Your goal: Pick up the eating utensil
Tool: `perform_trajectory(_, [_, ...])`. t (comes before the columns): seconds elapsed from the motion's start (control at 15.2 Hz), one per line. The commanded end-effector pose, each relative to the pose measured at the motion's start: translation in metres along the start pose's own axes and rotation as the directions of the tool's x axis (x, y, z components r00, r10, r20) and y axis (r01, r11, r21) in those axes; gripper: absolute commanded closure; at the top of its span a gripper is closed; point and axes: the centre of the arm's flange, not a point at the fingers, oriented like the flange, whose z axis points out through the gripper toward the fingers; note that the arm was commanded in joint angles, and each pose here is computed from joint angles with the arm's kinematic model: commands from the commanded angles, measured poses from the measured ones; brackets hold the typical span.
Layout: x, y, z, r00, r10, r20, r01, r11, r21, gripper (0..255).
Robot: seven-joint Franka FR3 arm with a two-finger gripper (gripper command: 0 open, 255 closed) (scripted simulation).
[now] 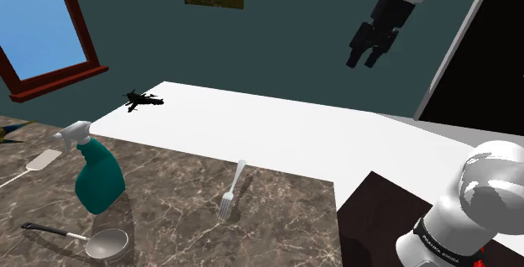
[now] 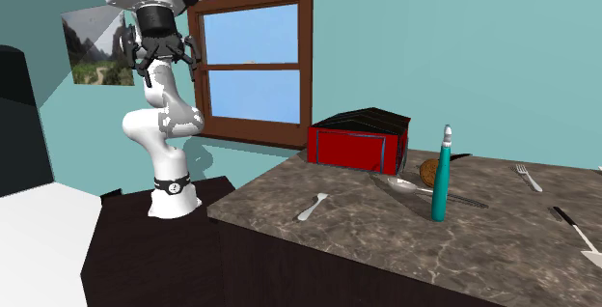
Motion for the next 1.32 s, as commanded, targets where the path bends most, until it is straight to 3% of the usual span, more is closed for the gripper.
perform_trajectory(0.0, [0.0,0.0,0.0,1.0,0.0,0.0,0.0,1.0,0.0,0])
perform_trajectory(0.26, [-0.008,-0.043,0.035,0.996,0.088,-0.002,-0.088,0.996,-0.031,0])
perform_trajectory(0.59, [-0.014,-0.096,0.082,0.98,0.196,-0.009,-0.197,0.978,-0.069,0])
perform_trajectory(0.92, [-0.013,-0.147,0.13,0.953,0.302,-0.02,-0.303,0.947,-0.105,0])
perform_trajectory(1.25, [-0.007,-0.196,0.18,0.914,0.404,-0.034,-0.405,0.904,-0.141,0])
